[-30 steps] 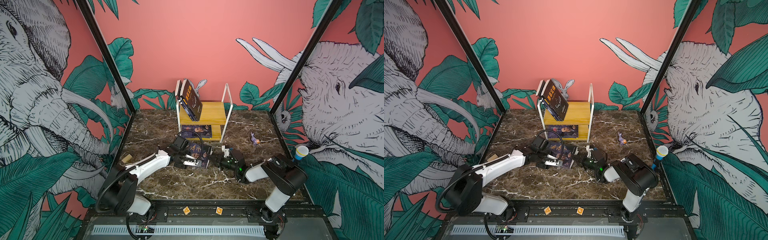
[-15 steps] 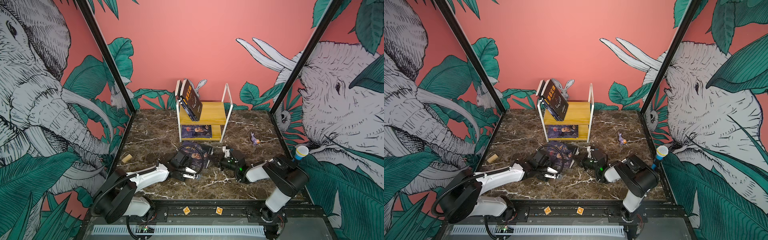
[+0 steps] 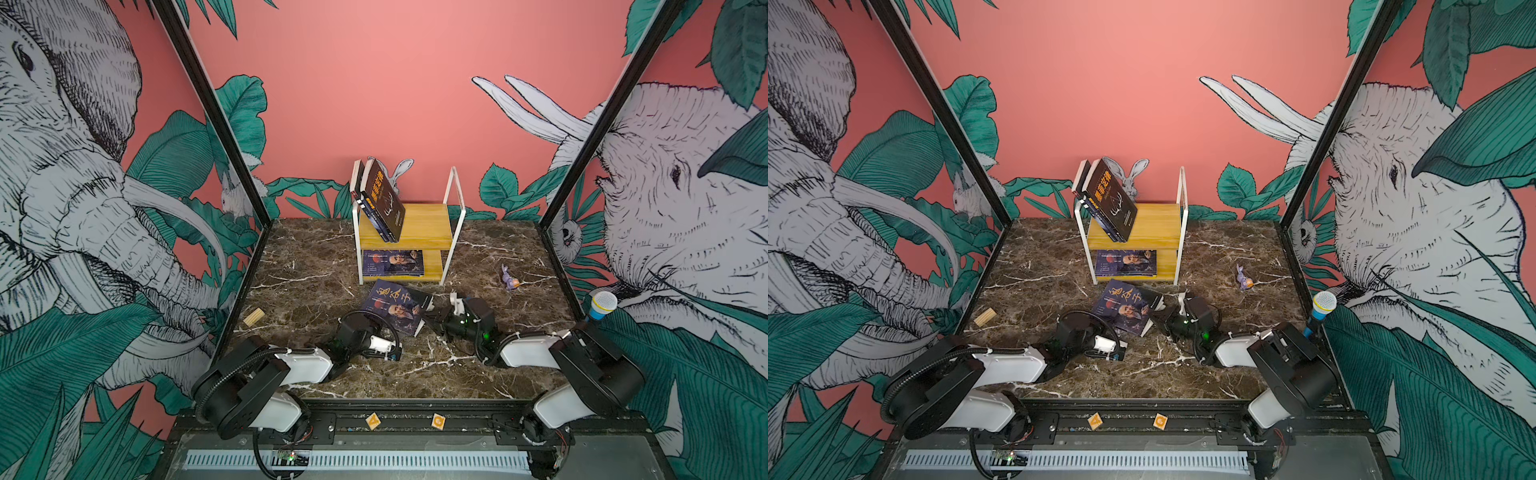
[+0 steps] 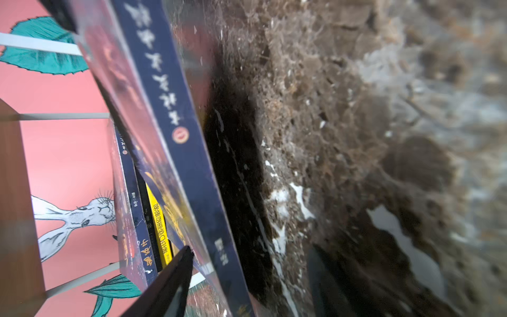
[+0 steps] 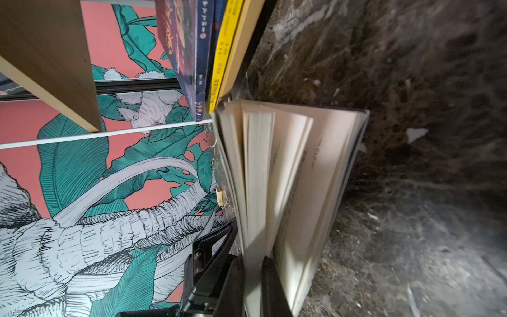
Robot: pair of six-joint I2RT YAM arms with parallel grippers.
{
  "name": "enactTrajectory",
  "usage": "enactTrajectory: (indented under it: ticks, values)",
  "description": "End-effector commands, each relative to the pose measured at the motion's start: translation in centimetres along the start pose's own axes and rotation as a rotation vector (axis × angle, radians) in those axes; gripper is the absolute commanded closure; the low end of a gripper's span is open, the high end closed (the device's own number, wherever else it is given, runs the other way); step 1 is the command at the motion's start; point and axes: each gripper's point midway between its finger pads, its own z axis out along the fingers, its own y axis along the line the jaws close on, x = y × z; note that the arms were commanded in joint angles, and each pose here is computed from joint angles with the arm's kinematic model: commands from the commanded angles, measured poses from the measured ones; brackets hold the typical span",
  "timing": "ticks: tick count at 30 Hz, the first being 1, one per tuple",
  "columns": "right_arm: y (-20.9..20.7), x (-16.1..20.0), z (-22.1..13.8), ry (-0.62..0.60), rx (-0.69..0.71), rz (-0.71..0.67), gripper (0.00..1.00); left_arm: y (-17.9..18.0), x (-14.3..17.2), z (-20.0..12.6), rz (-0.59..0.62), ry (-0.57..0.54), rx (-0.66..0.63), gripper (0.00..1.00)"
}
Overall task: Stacking books/files
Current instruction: Pass the book.
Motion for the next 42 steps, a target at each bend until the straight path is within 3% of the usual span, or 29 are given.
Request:
enactTrajectory:
  ticks: [1, 5, 13, 22, 24, 28, 32, 37, 39, 40, 41, 42]
  values:
    - [1.5, -0.4, -0.4, -0.018, -0.051, 0.044, 1.0, 1.0, -0.8, -0.8, 0.037, -0.051, -0.08, 0.33]
    - [1.6, -0.2, -0.4, -0.007, -0.055, 0.044, 1.0, 0.5, -0.5, -0.4, 0.019, -0.034, -0.053, 0.32]
    - [1.0, 0.0, -0.5, -0.001, -0.04, 0.054, 1.0, 3.7, -0.5, 0.8, -0.006, -0.02, -0.161, 0.31]
    - [0.8, 0.2, -0.6, 0.004, -0.043, 0.06, 1.0, 3.0, -0.9, 2.4, 0.009, -0.044, -0.141, 0.35]
    - [0.8, 0.2, -0.7, 0.007, -0.041, 0.063, 1.0, 3.3, -1.0, 2.9, 0.021, -0.045, -0.16, 0.43]
    - [0.6, 0.6, -0.8, 0.022, -0.039, 0.063, 1.0, 3.7, -1.1, 2.8, 0.031, -0.05, -0.178, 0.81]
    - [0.4, 0.9, -1.1, 0.033, -0.031, 0.058, 0.98, 3.8, -1.6, 1.3, 0.044, -0.078, -0.151, 1.0]
    - [0.4, 1.2, -2.1, 0.032, -0.007, 0.047, 0.61, 5.1, -1.4, 0.0, 0.127, -0.038, -0.193, 1.0]
    - [0.3, 1.3, -2.7, 0.021, 0.011, 0.051, 0.34, 5.3, -1.0, -0.2, 0.159, 0.01, -0.162, 1.0]
    - [0.5, 1.3, -3.1, 0.013, 0.014, 0.052, 0.14, 5.7, -0.9, -0.4, 0.176, 0.029, -0.162, 1.0]
    - [0.8, 1.3, -3.5, 0.006, 0.008, 0.05, 0.01, 5.8, -0.7, -0.5, 0.198, 0.053, -0.145, 1.0]
    - [1.0, 1.3, -3.9, -0.001, 0.011, 0.053, 0.01, 6.1, -0.6, -0.7, 0.207, 0.068, -0.141, 1.0]
